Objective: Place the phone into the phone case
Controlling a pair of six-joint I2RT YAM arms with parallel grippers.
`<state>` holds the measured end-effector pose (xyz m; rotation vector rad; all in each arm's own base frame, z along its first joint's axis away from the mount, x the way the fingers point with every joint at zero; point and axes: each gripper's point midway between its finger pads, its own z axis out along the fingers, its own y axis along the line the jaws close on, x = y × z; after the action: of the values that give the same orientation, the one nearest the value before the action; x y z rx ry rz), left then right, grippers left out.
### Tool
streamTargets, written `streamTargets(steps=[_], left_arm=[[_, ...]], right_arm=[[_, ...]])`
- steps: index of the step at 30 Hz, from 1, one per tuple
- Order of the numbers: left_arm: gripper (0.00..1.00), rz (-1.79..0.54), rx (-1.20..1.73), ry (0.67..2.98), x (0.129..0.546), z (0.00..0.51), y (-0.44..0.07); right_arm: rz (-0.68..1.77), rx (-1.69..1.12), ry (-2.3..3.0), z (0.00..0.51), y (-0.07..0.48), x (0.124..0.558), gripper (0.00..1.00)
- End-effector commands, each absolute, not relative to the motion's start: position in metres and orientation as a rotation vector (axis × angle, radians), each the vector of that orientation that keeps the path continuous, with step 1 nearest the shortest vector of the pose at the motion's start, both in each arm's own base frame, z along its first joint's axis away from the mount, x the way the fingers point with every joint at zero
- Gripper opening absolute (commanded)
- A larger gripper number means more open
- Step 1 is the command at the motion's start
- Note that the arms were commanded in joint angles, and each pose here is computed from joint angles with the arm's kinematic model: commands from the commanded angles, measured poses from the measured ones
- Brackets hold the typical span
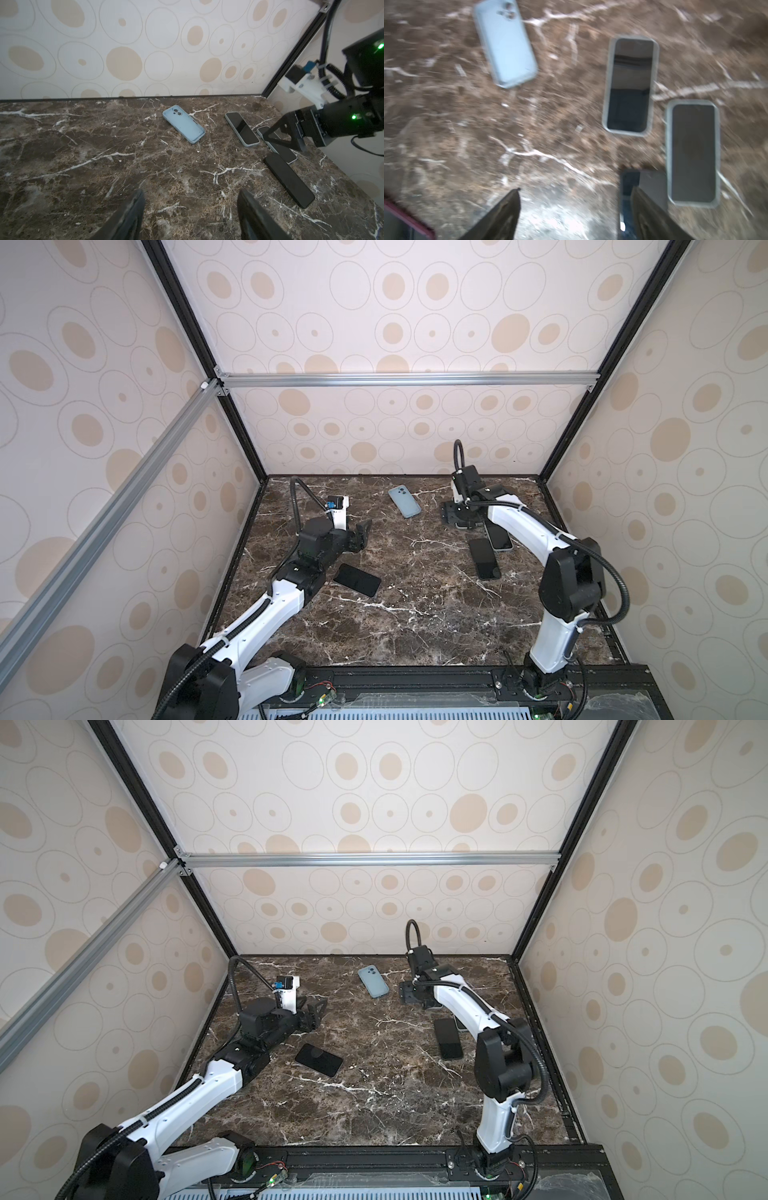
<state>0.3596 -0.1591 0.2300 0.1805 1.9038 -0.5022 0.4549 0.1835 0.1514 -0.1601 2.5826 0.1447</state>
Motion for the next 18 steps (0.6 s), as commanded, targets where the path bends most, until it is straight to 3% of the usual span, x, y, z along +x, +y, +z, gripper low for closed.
streamTargets(steps=[1, 7, 18], left_arm=[[0.69, -0.518, 0.160, 1.927, 0.365, 0.237, -0.158], [0.67, -0.528, 0.154, 1.941, 0.367, 0.230, -0.158], [0.63, -0.606, 0.130, 1.947, 0.371, 0.227, -0.159]], right_arm=[[0.239, -0.254, 2.613, 0.126, 0.222, 0.473, 0.75], [0.415, -0.350, 2.585, 0.105, 0.283, 0.504, 0.55], [0.499, -0.376, 2.583, 0.059, 0.321, 0.534, 0.53]])
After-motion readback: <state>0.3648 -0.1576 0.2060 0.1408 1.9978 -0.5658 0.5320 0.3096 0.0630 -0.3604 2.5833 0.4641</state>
